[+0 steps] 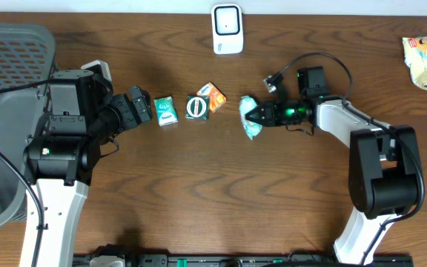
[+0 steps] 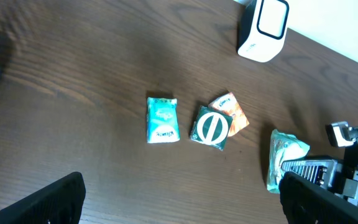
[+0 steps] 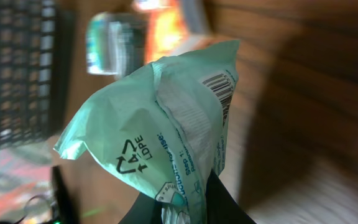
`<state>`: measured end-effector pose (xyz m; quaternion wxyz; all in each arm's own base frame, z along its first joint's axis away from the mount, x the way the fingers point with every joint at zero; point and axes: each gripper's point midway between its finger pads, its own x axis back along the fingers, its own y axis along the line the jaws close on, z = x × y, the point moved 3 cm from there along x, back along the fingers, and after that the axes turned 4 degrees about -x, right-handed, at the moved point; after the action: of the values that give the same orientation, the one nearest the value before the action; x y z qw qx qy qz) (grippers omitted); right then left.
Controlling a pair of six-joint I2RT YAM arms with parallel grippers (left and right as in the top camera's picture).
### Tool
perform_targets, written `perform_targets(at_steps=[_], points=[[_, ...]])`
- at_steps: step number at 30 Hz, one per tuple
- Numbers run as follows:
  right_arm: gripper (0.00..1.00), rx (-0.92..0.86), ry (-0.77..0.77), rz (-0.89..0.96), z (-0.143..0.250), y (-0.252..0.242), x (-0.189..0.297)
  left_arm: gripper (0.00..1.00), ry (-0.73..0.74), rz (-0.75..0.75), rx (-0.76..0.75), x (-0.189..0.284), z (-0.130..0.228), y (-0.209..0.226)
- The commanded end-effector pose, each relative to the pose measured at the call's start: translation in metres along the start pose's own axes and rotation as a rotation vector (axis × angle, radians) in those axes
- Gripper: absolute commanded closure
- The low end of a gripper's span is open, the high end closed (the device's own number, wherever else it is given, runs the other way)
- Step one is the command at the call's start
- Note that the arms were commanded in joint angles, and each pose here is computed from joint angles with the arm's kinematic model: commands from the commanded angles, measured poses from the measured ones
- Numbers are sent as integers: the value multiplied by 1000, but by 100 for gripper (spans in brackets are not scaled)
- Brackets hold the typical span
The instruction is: Scan the item barcode
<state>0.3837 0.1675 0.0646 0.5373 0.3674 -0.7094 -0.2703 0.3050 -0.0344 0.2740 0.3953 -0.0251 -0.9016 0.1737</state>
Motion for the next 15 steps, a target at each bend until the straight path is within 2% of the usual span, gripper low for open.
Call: perform_targets(at_steps=[1, 9, 10, 11, 15], points=[[86, -45, -40, 118, -1, -28, 12, 2, -18, -3, -17, 4, -5, 0], [81, -107, -86, 256, -4, -62, 33, 2, -18, -3, -17, 4, -5, 0], [75, -113, -96, 275, -5, -67, 36, 2, -18, -3, -17, 4, -5, 0], [62, -122, -118, 298, -9, -73, 44, 2, -18, -3, -17, 4, -5, 0], [55, -134, -170, 305, -25, -76, 66, 2, -18, -3, -17, 4, -5, 0]])
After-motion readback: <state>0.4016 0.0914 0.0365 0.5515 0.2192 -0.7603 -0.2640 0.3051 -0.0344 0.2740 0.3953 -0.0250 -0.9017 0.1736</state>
